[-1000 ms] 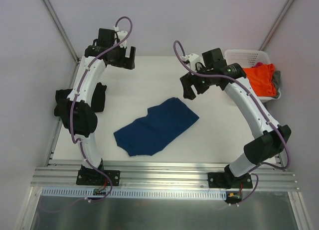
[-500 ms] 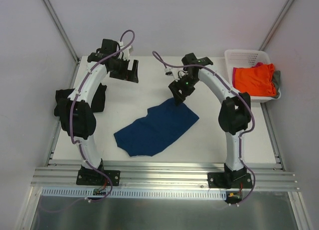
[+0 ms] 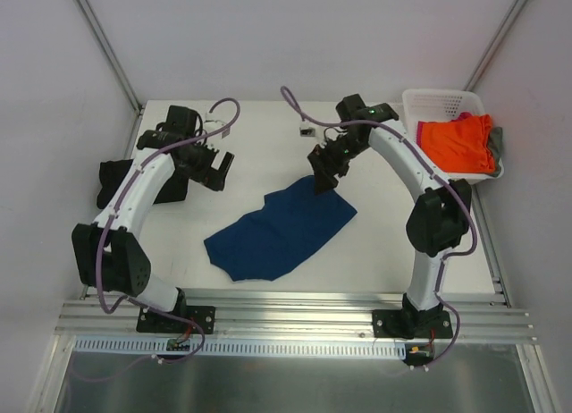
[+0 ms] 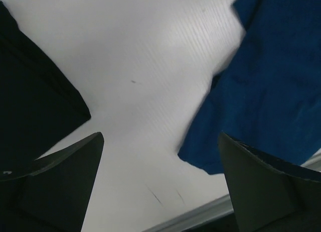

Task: Fold and stack the t-shirts
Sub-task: Flatten out the tshirt

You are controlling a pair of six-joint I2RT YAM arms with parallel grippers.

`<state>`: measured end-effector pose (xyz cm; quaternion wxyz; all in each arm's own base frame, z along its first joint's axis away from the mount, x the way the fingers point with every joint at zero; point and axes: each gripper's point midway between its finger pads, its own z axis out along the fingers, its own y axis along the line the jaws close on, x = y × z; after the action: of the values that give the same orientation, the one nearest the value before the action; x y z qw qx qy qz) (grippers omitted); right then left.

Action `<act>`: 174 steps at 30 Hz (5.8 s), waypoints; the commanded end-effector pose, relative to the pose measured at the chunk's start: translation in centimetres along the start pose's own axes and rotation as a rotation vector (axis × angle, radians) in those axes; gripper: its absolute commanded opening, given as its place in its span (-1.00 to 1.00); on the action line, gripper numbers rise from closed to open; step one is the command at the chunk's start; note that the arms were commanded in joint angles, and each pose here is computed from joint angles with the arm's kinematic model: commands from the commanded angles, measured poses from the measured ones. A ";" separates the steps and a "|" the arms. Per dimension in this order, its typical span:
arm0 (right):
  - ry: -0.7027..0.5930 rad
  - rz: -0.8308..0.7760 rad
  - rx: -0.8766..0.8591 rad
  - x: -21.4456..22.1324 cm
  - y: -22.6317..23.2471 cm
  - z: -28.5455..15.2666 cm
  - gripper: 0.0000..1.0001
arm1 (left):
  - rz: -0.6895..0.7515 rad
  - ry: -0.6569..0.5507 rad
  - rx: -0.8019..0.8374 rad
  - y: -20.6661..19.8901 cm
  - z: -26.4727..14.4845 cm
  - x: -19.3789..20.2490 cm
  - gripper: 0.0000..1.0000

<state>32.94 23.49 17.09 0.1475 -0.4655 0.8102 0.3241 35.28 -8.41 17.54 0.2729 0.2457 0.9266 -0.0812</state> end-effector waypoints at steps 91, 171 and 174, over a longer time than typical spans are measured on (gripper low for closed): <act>0.163 -0.493 0.472 4.8 -0.2 -3.5 0.21 | -0.390 -0.237 -0.187 8.1 -6.1 -0.7 0.98; 0.125 -0.632 0.630 -8.1 -14.1 8.3 -0.05 | -0.373 -0.273 -0.237 11.4 -6.4 -5.2 0.98; 0.143 -0.607 0.674 -8.3 -16.5 8.3 -0.04 | -0.368 -0.277 -0.242 11.1 -6.8 -4.9 0.98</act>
<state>46.82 28.88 6.73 0.2764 -0.6433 0.7138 -0.0143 42.35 1.72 23.10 0.3763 0.0235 0.9251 -0.0463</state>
